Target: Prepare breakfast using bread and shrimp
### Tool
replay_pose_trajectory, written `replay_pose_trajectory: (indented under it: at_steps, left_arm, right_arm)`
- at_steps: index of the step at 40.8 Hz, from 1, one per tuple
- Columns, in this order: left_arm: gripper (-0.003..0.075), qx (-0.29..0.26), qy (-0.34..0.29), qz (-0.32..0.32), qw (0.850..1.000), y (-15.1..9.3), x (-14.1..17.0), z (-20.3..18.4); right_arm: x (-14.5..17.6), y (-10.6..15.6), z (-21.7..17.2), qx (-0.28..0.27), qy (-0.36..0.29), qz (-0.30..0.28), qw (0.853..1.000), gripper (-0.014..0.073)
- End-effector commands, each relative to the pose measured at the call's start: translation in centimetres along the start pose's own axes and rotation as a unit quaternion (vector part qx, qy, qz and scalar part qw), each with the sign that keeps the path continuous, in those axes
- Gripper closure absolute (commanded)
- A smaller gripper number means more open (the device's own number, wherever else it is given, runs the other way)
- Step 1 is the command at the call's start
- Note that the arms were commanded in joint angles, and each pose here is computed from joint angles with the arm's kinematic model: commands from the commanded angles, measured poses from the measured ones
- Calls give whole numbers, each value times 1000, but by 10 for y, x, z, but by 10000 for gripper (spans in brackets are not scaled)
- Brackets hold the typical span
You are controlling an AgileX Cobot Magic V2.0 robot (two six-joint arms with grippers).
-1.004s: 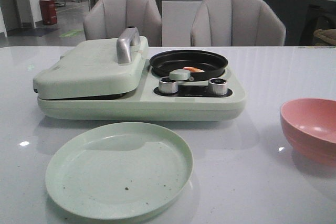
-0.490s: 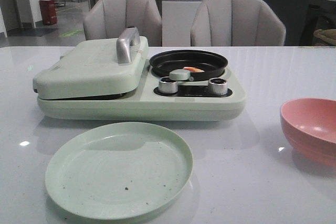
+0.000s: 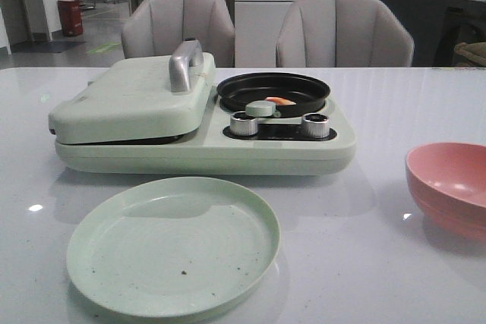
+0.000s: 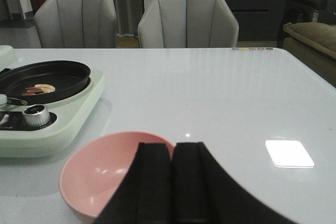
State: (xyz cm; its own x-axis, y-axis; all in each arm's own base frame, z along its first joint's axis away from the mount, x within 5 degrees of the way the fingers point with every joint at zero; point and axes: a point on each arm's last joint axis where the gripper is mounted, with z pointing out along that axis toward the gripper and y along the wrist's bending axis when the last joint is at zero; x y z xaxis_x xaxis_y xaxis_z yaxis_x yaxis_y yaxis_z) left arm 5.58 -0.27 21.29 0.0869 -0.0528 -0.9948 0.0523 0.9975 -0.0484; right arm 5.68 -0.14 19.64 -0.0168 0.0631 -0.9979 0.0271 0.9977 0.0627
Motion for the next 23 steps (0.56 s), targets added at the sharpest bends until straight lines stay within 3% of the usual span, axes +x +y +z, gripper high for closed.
replay_pose_trajectory:
  at_steps: [1, 23]
  left_arm:
    - [619, 5, -33, -7, 999, 0, 2, -1]
    - [619, 5, -33, -7, 999, 0, 2, -1]
  right_arm:
    - [-15, 1, -3, -7, -67, 4, 998, 560]
    - [-15, 1, -3, -5, -67, 4, 998, 560]
